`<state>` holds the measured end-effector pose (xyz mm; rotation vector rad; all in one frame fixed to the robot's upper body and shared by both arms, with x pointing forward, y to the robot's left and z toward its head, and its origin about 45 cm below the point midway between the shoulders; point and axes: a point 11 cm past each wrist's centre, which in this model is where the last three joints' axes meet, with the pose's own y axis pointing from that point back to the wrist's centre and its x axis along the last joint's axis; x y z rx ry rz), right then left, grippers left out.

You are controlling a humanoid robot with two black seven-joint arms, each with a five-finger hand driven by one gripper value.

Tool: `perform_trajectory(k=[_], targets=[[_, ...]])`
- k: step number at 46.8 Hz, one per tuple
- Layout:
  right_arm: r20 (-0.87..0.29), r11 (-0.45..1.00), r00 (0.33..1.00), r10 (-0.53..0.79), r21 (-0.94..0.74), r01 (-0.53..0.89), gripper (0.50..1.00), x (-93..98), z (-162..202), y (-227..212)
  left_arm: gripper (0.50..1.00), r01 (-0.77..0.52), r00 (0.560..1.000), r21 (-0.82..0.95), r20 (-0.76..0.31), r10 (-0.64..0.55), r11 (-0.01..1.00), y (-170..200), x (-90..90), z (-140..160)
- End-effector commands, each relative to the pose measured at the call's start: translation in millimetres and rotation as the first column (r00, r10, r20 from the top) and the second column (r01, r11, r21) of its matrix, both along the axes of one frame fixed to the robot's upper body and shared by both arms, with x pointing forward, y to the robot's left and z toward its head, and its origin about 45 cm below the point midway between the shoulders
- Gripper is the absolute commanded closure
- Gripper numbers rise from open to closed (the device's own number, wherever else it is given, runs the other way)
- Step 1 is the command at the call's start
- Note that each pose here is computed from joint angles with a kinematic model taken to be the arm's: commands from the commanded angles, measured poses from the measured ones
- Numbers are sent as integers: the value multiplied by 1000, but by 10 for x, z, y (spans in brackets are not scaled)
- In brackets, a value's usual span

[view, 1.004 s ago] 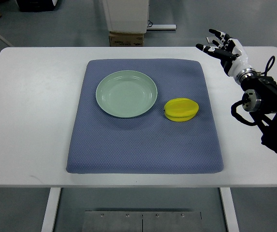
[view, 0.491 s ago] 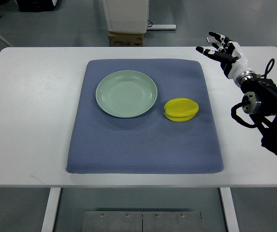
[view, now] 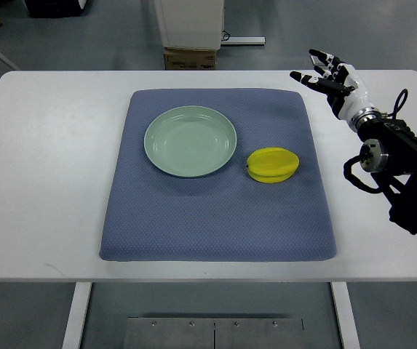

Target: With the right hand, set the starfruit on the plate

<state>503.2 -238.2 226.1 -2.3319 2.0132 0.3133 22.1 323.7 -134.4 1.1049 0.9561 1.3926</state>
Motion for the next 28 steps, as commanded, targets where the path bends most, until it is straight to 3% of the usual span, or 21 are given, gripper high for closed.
perform_trajectory(k=[1,28], targets=[[1,1000,1000,0,-1,0,502,2,5,1,500,-1,1000,0,0,1,1000,0,0,0],[4,1000,1000,-5,-5,5,502,6,19,-43,500,-1,1000,0,0,1,1000,0,0,0]])
